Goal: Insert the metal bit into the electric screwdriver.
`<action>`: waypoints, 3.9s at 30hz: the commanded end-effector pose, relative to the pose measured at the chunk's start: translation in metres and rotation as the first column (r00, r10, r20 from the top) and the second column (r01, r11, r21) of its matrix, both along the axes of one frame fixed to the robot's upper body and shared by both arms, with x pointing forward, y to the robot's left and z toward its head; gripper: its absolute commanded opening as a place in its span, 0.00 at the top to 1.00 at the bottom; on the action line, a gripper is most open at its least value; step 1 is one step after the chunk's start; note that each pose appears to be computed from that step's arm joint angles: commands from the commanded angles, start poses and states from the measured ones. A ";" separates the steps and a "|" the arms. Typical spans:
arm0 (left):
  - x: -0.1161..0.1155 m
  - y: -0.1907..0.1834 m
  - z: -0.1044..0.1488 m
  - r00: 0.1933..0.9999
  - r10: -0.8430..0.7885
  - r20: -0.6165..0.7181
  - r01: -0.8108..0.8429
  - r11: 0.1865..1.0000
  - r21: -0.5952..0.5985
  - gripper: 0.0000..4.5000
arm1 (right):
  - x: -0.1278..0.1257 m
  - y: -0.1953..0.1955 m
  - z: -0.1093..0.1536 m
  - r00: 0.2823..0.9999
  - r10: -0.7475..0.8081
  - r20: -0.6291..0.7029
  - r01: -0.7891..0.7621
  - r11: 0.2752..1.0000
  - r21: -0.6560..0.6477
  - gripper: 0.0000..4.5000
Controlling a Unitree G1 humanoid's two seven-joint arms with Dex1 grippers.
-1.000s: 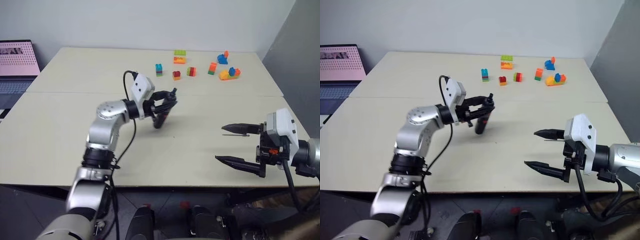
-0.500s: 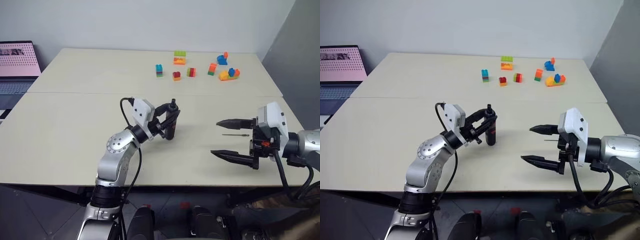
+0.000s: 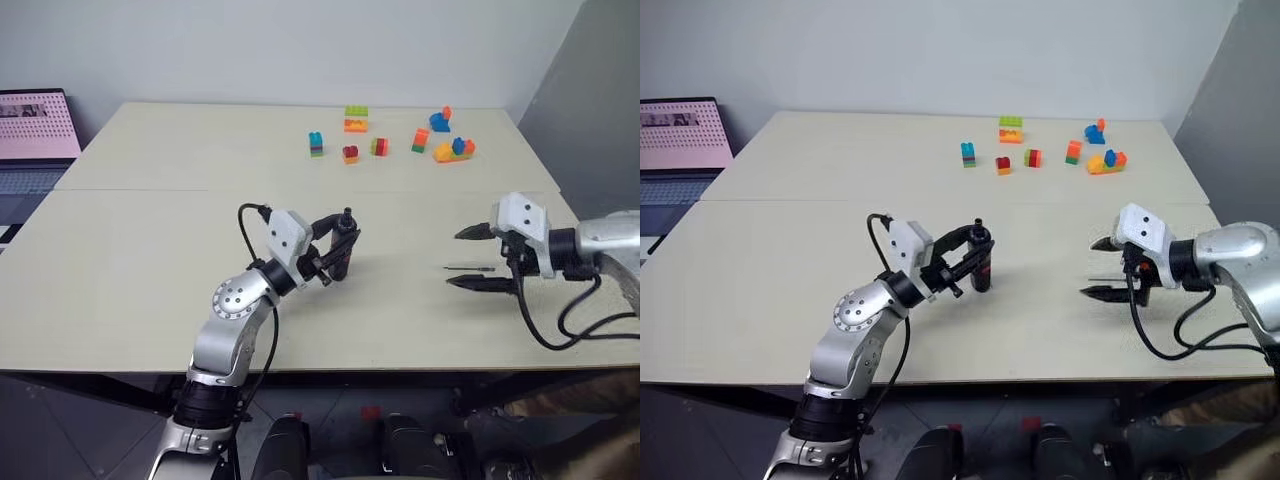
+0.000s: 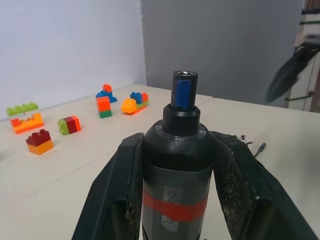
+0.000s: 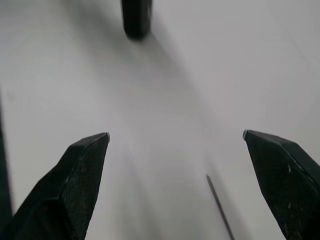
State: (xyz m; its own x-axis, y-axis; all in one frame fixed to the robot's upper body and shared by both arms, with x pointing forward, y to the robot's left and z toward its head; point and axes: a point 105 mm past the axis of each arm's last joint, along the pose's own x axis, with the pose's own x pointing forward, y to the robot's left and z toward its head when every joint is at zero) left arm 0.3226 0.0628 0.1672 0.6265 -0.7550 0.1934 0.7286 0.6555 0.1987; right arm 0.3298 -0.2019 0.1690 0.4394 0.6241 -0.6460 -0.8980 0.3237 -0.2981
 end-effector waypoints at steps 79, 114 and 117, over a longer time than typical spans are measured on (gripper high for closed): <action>0.027 0.003 0.004 0.923 0.385 0.012 -0.381 0.917 -0.121 0.64 | 0.001 0.179 0.121 0.841 -0.392 0.372 -0.181 0.445 0.877 1.00; 0.025 -0.015 0.029 0.931 0.349 0.107 -0.316 0.917 -0.242 0.64 | -0.001 0.177 0.133 0.826 -0.472 0.307 -0.141 0.355 0.924 1.00; 0.029 -0.014 0.024 0.929 0.354 0.108 -0.322 0.917 -0.237 0.64 | -0.001 0.177 0.133 0.829 -0.468 0.305 -0.140 0.355 0.924 1.00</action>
State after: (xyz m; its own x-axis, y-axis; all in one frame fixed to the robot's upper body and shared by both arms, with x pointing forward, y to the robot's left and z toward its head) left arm 0.3546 0.0503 0.1742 0.8240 -0.4356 0.3623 0.4324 0.8967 0.0945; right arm 0.3367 -0.0246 0.2841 0.6663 0.5429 0.5111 -0.6186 0.7852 -0.0276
